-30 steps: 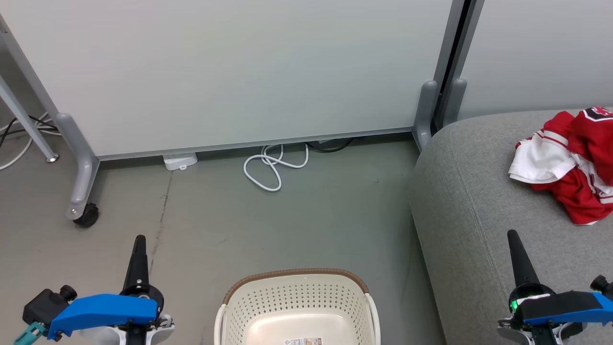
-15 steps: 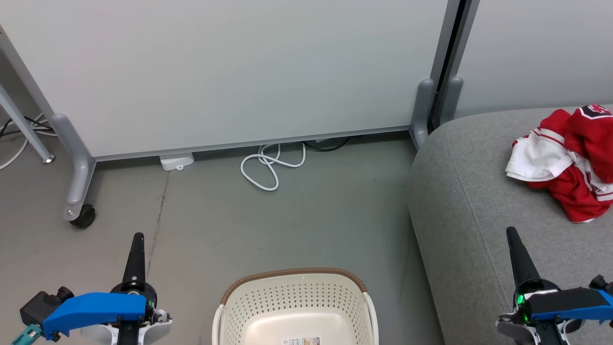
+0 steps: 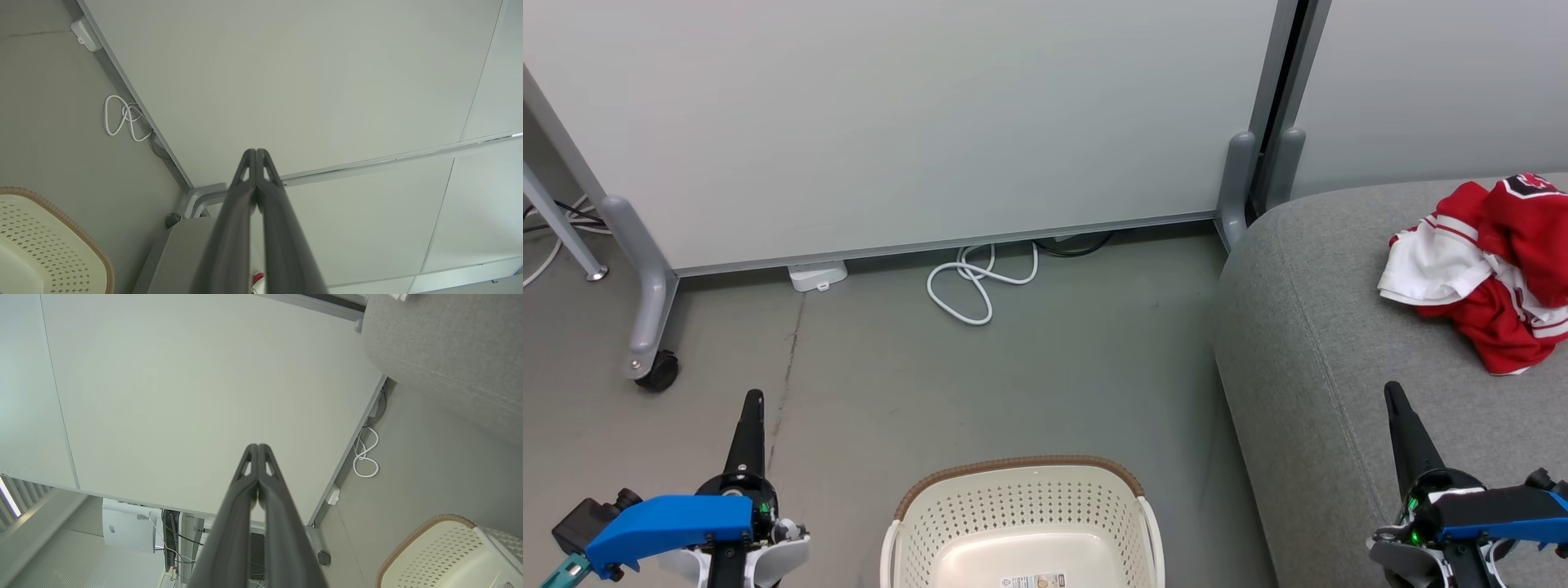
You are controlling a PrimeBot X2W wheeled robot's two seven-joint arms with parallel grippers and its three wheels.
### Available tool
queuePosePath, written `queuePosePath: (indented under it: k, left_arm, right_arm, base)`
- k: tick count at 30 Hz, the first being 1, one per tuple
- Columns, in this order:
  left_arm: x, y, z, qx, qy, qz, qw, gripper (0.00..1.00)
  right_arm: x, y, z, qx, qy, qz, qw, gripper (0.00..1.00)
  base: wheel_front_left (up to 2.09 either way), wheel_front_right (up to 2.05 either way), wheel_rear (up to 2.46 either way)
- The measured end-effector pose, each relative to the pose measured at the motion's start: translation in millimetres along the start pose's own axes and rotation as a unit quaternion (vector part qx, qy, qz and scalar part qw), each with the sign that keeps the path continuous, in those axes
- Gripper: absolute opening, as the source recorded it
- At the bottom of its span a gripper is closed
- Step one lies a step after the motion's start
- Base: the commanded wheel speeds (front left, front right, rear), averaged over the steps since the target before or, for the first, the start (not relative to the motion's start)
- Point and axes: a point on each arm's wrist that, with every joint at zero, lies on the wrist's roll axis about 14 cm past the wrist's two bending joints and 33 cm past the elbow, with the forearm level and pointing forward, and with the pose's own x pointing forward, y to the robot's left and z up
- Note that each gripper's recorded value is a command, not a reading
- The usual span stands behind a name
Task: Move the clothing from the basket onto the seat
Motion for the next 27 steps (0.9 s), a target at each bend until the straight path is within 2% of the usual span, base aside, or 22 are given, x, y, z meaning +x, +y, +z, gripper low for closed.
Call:
queuePosePath:
  k: [27]
  left_arm:
    - [7.5, -7.8, -0.9, -0.100, 0.008, -0.016, 0.995, 0.00]
  right_arm:
    - [1.8, 3.7, 5.7, 0.101, -0.001, 0.011, 0.995, 0.00]
  base:
    - [0.00, 0.00, 0.00]
